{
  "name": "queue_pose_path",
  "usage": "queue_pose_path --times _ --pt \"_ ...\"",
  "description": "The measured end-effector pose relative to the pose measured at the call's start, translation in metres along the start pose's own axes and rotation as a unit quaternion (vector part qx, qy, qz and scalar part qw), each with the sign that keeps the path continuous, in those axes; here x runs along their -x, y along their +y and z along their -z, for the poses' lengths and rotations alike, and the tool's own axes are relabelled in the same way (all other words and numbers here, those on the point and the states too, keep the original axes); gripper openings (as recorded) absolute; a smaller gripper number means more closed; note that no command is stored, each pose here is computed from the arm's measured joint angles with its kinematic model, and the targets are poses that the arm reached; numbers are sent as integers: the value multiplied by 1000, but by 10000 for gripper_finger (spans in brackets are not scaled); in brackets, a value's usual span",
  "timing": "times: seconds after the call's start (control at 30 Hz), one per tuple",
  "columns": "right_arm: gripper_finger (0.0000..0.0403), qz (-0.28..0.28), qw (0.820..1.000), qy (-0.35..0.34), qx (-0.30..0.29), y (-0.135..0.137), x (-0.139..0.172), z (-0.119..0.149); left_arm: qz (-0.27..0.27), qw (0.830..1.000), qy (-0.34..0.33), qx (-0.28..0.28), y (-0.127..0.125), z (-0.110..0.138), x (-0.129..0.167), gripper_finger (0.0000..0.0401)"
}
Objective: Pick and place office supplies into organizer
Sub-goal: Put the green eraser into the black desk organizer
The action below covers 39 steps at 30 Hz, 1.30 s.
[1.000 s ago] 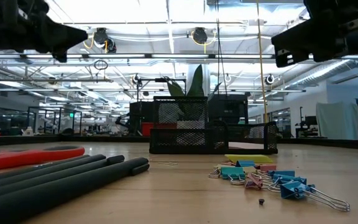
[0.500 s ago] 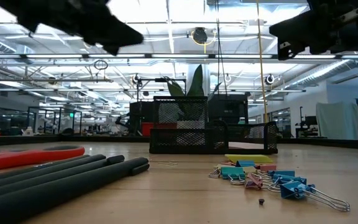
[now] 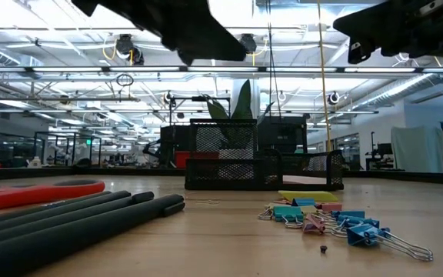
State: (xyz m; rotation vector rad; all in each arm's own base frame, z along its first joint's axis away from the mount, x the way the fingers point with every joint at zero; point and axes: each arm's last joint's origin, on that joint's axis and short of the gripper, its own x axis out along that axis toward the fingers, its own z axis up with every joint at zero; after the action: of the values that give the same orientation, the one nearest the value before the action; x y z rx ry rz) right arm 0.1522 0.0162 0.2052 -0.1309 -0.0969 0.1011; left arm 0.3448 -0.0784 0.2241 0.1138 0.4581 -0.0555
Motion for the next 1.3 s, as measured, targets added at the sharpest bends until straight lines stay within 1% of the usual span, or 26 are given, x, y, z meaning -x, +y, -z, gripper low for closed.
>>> queue_pose_path --times 0.07,0.2,0.33,0.43,0.57,0.63,0.73,0.9,1.0,1.13,1.23,1.3 --pt "4 5 1000 -3 5 -1 2 -1 8 1000 7 -7 -9 1 -10 47" --pt "4 11 1000 -4 6 -4 4 -3 28 998 29 -38 -30 9 -32 47" --pt "5 18 1000 2 11 -6 7 -3 41 993 78 -77 -47 8 -58 47" --pt "5 24 1000 -3 11 -7 8 -4 34 985 138 -93 -51 1 -75 47" --pt "5 28 1000 -4 11 -9 8 -4 32 974 199 -102 -44 -10 -94 54" --pt "5 28 1000 -4 11 -9 8 -4 41 973 209 -90 -40 -13 -100 71" --pt "9 29 1000 -4 12 -9 8 -4 50 973 214 -69 -34 -17 -104 113" --pt "28 29 999 -11 10 -9 9 -6 62 972 225 0 -27 -15 -105 191" --pt "41 30 999 -13 10 -9 10 -7 66 972 224 5 -29 -15 -105 225" --pt "60 29 999 -13 2 -9 10 -6 52 974 221 -8 -36 -13 -106 251" --pt "72 29 999 -11 -7 -9 10 -6 51 975 215 -6 -39 -12 -109 259" --pt "78 29 999 -11 -7 -9 10 -6 51 974 221 -5 -40 -7 -114 259"
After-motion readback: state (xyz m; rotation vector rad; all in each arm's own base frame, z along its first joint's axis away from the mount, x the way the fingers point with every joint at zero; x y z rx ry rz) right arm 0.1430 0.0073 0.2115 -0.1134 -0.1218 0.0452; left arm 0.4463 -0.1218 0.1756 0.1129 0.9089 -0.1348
